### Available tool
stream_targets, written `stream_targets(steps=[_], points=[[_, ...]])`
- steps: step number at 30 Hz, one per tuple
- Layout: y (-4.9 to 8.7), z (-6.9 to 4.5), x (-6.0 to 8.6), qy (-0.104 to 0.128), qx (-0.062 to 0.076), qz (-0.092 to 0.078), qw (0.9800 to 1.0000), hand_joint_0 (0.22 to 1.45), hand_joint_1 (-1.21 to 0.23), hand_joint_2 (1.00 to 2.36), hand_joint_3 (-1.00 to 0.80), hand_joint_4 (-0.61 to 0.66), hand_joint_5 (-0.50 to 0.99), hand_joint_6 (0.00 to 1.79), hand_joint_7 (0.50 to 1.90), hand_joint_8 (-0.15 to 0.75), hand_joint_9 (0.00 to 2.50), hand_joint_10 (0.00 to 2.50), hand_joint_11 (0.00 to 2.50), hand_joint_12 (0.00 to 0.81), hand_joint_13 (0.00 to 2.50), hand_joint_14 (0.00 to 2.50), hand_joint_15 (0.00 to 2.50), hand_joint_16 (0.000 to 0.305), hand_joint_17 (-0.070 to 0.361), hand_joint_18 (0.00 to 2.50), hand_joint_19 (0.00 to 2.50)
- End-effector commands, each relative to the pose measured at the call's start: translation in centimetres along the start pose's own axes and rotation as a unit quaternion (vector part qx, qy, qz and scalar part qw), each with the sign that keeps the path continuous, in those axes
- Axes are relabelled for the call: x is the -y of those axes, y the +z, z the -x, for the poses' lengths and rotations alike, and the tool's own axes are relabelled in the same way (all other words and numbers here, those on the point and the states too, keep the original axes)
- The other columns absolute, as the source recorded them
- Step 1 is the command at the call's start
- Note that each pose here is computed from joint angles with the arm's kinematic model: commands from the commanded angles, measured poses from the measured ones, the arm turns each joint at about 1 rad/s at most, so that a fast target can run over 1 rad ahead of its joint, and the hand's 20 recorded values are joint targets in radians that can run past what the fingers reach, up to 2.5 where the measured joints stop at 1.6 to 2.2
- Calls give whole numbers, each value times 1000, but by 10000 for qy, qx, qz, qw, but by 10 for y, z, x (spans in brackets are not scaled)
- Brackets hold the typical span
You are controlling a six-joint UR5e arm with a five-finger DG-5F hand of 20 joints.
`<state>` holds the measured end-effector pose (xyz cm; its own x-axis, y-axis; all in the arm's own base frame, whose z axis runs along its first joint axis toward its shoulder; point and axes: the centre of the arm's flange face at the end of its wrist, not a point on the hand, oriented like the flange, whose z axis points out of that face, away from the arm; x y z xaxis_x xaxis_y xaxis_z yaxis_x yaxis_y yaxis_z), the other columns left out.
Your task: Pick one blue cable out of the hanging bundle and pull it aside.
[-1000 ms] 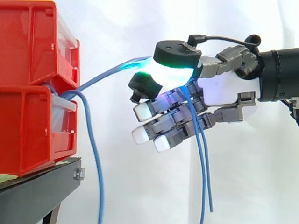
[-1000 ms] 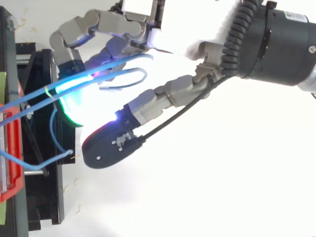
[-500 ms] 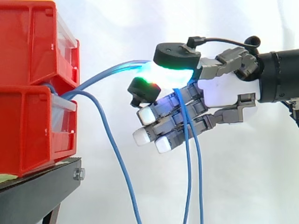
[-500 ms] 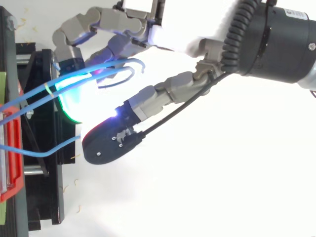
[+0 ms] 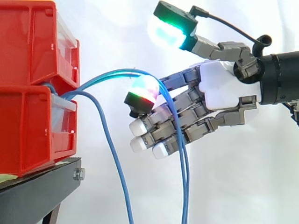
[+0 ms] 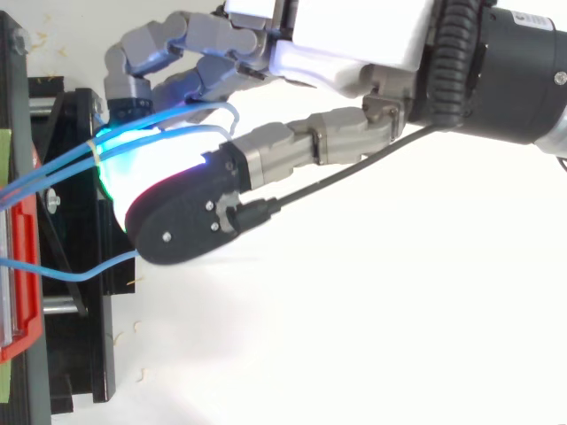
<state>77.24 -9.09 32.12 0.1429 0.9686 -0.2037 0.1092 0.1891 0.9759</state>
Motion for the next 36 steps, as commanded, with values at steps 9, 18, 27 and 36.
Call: stream_targets(steps=[9,18,27,36], points=[[0,3,0,19,49,-1,10000,515,-262,1000,-500,163,-90,573,1366,305,690,13,463,422,438,11,323,58,131,305,510],[1,11,4,-3,198,-38,9998,578,-557,1014,-265,171,-107,686,1251,305,726,12,500,408,478,11,320,54,122,378,507],[2,12,9,-115,307,-77,9994,500,-360,1000,-500,192,-122,749,1181,326,752,13,531,434,501,11,328,59,132,417,515],[2,-2,27,-149,328,61,9993,584,-447,1019,-200,190,-140,750,1182,319,731,12,552,420,499,13,334,55,123,414,532]])
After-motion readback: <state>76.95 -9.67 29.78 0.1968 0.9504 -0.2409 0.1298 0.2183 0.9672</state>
